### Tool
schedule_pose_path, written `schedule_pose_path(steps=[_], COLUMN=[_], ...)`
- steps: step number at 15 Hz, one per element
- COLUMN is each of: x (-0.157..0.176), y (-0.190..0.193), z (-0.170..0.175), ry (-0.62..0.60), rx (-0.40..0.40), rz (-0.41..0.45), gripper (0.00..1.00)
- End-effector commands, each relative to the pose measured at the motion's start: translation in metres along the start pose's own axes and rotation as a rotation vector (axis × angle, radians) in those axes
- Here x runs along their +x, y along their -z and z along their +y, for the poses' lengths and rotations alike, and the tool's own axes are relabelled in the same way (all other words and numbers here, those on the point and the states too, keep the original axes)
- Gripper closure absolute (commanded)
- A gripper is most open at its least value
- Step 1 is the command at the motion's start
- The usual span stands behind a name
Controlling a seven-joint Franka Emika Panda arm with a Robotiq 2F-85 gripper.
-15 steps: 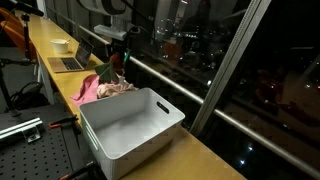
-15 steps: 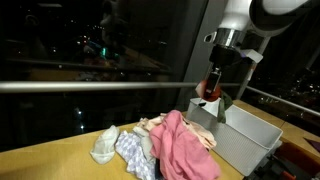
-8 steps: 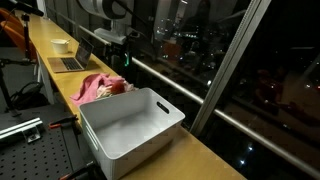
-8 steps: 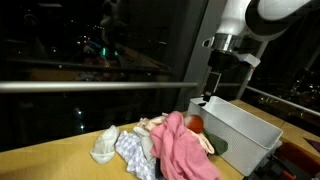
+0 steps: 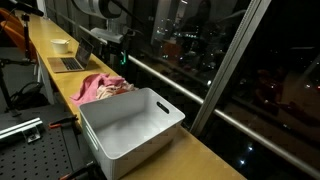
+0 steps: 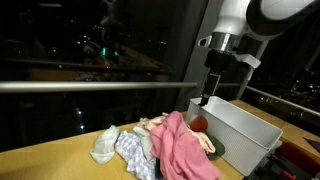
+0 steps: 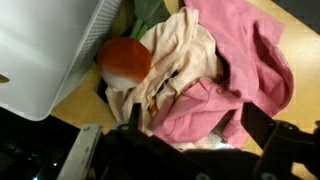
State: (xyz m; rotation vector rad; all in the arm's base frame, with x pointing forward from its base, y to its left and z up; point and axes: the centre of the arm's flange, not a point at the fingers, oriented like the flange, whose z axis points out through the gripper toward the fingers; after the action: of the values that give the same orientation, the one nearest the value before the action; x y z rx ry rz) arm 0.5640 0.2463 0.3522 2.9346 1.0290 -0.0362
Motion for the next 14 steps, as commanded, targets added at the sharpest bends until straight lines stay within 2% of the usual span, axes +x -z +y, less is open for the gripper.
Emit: schedule_pose_path(steps=[1, 8, 14], x=[0.013, 0.035, 0.050], y=[-0.010, -0.045, -0.102], z=[-0.017, -0.029, -0.014], ry=[0.108, 0.274, 0.319], rx=[-0.042, -0.114, -0.075], rz=[0.023, 0.042, 0.056], gripper=[0.00, 0.00, 0.00])
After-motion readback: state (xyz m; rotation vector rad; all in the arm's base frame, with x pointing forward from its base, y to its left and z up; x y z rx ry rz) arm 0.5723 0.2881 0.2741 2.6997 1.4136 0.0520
